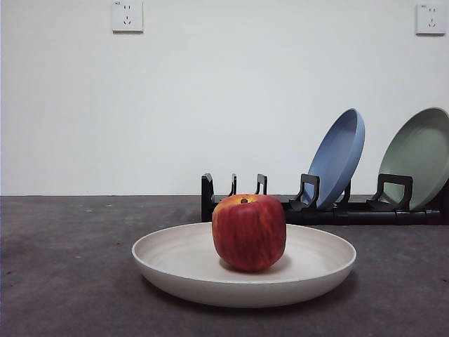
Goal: Take the yellow plate from the plate rack,put the plate on the table,take the apple from the table,put the apple in the plate
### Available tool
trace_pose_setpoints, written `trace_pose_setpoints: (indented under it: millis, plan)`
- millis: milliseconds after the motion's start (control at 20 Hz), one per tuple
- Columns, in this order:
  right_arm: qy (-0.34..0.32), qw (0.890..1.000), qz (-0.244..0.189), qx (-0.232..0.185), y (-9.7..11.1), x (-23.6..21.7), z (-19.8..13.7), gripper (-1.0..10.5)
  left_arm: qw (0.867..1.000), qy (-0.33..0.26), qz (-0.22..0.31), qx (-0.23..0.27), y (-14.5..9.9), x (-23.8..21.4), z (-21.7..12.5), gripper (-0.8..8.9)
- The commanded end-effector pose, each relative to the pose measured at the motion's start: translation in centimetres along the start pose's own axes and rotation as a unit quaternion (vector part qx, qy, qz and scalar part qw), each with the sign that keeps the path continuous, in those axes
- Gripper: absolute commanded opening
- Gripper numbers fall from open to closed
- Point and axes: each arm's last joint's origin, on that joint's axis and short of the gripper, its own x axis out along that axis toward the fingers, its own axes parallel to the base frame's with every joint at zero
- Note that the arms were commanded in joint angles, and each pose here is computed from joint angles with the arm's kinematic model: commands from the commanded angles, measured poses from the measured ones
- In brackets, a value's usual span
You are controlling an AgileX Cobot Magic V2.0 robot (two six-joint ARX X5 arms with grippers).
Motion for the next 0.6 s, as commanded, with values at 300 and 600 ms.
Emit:
trace_pose_setpoints:
  millis: [300,600]
  plan:
    - [-0.002,1.000,-0.002,0.005,0.0,0.0,0.0,0.0,0.997,0.033,-0.001,-0.076,-1.1,0.6,-7.0,-0.04]
    - [-0.002,1.000,-0.002,0.005,0.0,0.0,0.0,0.0,0.991,0.059,-0.008,-0.118,-1.4,1.0,-8.7,-0.04]
